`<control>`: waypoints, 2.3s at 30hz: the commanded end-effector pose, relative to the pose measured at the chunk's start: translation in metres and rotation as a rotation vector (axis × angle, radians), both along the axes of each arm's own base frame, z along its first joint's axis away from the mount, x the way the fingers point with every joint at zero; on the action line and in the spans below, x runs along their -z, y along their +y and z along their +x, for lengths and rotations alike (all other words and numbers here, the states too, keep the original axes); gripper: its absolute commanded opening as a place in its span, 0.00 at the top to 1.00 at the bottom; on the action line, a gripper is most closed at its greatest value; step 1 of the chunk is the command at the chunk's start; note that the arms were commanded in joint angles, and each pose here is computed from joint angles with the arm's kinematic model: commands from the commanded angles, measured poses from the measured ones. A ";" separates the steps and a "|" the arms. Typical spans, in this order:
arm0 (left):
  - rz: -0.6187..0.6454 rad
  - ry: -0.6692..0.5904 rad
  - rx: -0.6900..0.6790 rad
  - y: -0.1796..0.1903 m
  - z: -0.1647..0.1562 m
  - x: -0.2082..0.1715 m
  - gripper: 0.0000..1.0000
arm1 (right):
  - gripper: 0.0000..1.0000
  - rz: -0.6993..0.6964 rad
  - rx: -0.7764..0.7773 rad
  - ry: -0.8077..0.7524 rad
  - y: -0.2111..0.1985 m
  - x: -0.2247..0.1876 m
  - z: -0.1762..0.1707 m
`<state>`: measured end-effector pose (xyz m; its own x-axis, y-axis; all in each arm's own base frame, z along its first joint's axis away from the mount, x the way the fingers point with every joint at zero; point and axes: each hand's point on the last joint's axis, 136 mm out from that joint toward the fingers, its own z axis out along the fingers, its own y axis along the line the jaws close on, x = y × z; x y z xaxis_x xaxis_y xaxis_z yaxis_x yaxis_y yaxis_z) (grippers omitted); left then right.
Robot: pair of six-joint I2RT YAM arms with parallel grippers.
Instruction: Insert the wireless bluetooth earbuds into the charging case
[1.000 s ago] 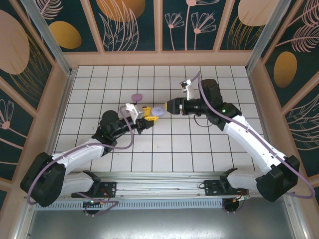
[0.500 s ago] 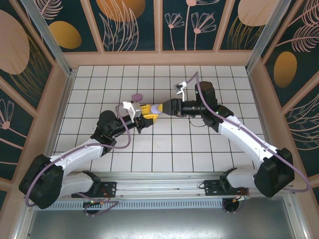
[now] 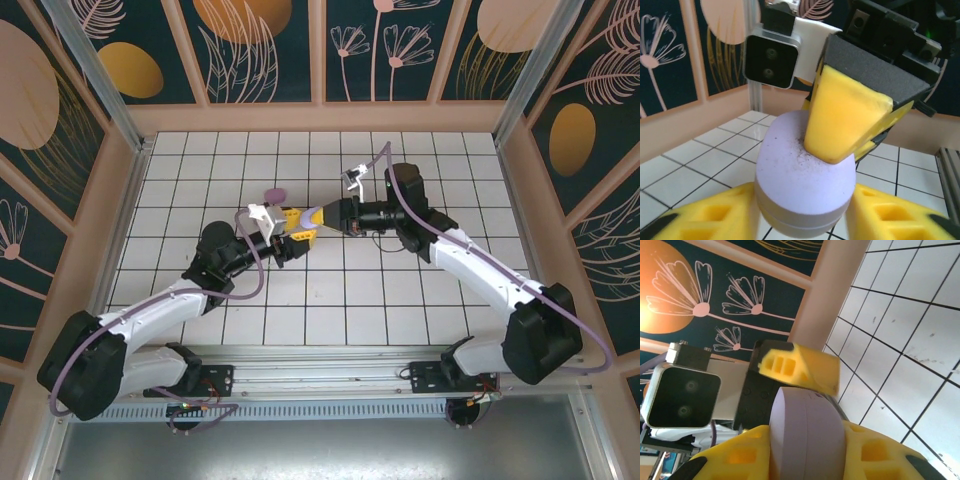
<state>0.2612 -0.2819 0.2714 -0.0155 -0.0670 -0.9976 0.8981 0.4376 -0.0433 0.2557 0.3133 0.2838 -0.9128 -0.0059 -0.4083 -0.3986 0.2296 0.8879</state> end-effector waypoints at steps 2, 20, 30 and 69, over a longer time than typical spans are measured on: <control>0.011 -0.056 -0.199 0.025 0.018 -0.017 0.40 | 0.79 -0.023 0.195 0.004 -0.043 0.011 0.052; 0.064 0.148 -0.656 0.109 0.035 0.048 0.28 | 0.79 -0.356 0.323 0.153 -0.082 0.169 0.168; 0.089 0.196 -0.706 0.120 0.034 0.067 0.27 | 0.80 -0.432 0.278 0.189 -0.042 0.223 0.225; 0.096 0.709 -0.742 0.161 0.141 0.066 0.24 | 0.42 -0.612 -0.090 -0.658 0.054 0.133 0.236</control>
